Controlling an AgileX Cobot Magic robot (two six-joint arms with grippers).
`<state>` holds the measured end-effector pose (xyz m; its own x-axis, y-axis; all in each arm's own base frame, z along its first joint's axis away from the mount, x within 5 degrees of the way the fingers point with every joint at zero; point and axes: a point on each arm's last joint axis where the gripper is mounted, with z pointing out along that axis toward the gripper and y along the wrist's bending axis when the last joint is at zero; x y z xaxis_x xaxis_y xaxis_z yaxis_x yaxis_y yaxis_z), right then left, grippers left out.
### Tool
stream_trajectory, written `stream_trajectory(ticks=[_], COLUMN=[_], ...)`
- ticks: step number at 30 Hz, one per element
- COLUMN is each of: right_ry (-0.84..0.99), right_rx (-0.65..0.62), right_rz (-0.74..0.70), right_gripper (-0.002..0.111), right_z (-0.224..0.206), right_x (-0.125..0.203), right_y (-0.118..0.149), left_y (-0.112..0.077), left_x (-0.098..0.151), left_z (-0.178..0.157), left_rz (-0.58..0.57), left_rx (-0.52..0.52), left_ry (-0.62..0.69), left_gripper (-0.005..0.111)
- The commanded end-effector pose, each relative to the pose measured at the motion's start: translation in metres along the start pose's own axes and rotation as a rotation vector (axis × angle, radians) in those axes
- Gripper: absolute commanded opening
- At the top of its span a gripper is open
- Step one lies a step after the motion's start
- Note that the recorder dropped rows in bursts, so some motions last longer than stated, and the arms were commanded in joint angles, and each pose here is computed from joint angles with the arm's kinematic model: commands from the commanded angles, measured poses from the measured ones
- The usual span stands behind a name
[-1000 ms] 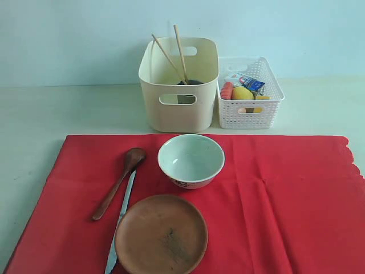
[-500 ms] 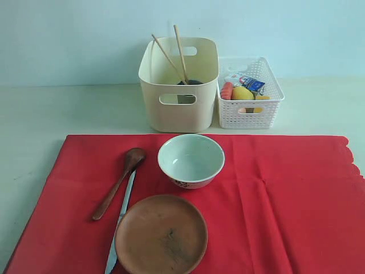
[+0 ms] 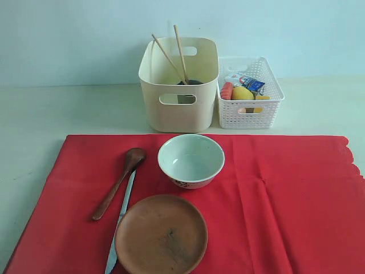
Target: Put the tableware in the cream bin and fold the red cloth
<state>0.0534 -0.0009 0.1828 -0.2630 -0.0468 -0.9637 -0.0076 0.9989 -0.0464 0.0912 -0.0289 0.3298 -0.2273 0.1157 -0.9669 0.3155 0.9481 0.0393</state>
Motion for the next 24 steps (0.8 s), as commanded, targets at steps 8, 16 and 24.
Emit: stream_trajectory(ticks=[8,16,24], right_ry=[-0.012,-0.012,-0.012], right_rx=[0.007,0.007,0.007], right_rz=[-0.001,-0.001,-0.001], right_gripper=[0.0,0.0,0.0], right_z=[0.0,0.0,0.0], right_x=[0.0,0.0,0.0], right_y=[0.0,0.0,0.0], left_y=[0.001,0.002,-0.002], left_x=[0.0,0.017,0.037], left_z=[0.004,0.049,0.123], left_rz=[-0.003,-0.012,-0.041], left_rx=[-0.006,0.002,0.051], left_ry=[-0.007,0.176,0.493], left_gripper=[0.0,0.0,0.023])
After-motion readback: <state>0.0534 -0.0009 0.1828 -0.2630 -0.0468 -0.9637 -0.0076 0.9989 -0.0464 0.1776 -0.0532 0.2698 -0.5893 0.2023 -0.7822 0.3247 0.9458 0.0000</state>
